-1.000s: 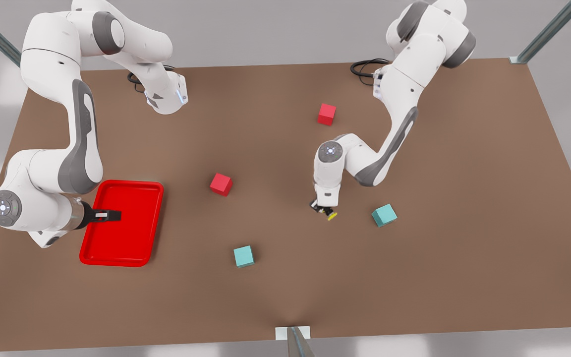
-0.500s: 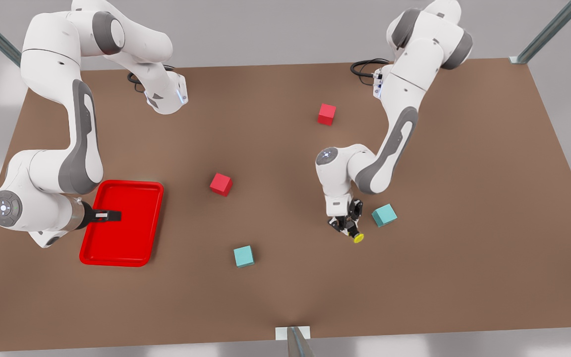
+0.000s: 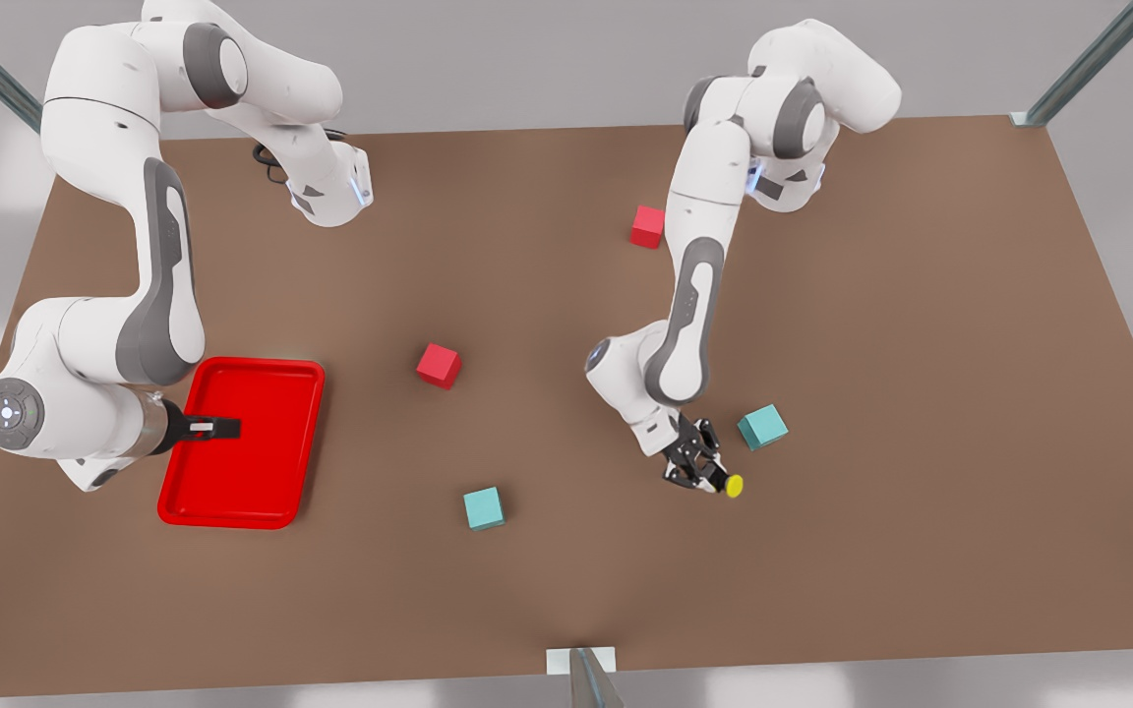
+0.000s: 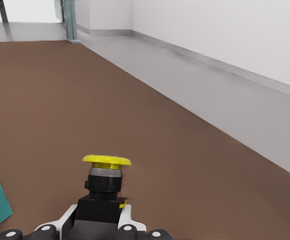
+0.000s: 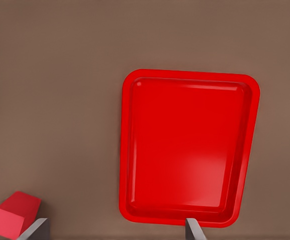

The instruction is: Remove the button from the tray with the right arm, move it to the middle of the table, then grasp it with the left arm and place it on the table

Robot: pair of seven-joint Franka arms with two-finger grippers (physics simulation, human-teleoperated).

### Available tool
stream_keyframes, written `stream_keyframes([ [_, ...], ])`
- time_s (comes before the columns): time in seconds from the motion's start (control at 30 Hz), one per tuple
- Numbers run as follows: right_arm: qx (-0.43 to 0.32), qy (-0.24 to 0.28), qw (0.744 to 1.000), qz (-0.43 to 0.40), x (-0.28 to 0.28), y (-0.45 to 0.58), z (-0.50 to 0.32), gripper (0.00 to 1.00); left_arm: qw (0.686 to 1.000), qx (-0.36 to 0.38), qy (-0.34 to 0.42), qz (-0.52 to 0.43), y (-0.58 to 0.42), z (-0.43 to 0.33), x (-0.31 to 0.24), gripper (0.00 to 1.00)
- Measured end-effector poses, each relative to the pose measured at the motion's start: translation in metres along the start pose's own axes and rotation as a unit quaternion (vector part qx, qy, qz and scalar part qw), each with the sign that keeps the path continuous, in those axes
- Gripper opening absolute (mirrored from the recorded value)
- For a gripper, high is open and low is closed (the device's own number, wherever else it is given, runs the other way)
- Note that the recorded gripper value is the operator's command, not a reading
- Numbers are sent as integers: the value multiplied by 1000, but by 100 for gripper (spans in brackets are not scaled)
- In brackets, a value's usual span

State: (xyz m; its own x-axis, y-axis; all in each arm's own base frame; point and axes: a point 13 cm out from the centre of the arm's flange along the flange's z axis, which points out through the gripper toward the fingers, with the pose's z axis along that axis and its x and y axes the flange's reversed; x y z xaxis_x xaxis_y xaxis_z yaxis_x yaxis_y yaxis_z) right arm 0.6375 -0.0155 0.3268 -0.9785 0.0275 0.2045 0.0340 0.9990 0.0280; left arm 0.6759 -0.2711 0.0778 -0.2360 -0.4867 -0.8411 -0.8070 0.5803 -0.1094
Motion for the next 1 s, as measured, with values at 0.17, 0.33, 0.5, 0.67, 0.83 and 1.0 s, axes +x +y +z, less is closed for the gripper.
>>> stream_keyframes([
  [0.17,0,-1,1000,0,0,1,-2,100,999,-9,-40,-33,7,4,9,48],
  [0.33,0,1,1000,0,0,0,0,100,996,-12,-65,-52,16,5,21,49],
  [0.5,0,2,1000,0,1,0,2,100,995,-13,-78,-60,26,7,39,49],
  [0.67,0,2,1000,0,1,1,2,100,994,-13,-83,-76,29,7,41,49],
  [0.83,1,0,1000,0,0,1,-1,100,993,-10,-84,-88,29,4,45,50],
  [1.0,1,1,1000,0,0,1,1,100,992,-5,-84,-97,28,-1,47,54],
])
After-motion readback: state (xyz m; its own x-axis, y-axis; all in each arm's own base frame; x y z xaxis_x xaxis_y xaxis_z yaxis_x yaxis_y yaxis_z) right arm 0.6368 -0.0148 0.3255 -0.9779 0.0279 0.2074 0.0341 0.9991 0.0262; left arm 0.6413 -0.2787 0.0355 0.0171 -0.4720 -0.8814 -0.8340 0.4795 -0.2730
